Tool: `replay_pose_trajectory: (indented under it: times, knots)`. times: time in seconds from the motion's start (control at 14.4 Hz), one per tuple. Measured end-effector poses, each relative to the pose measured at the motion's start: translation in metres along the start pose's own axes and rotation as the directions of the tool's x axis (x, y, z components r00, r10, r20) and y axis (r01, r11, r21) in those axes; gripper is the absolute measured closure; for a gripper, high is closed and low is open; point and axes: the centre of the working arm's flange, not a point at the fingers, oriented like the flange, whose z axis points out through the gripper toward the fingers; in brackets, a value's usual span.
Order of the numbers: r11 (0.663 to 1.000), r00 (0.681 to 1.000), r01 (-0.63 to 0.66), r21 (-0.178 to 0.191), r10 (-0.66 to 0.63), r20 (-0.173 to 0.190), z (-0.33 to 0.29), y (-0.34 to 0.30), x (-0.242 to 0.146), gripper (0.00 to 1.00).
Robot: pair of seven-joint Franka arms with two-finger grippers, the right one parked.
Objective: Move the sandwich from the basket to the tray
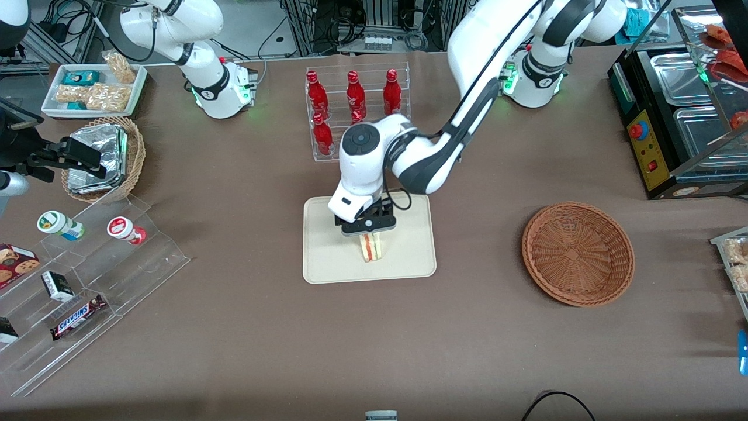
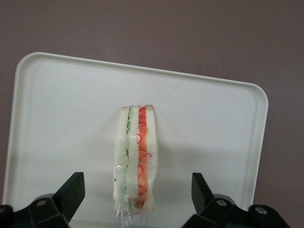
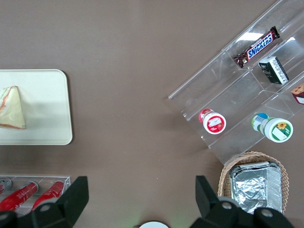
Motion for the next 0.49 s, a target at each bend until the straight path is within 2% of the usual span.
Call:
replay_pose_trajectory:
  times: [0.14, 0.35, 0.49]
  knots:
    - [0.998, 0.999, 0.041, 0.039, -0.041, 0.005, -0.029, -0.024, 0.020, 0.00]
    - [0.985, 0.992, 0.106, 0.135, -0.114, 0.047, -0.048, -0.068, 0.047, 0.00]
    - [0.982, 0.993, 0.089, 0.168, -0.102, 0.066, -0.056, -0.106, 0.072, 0.00]
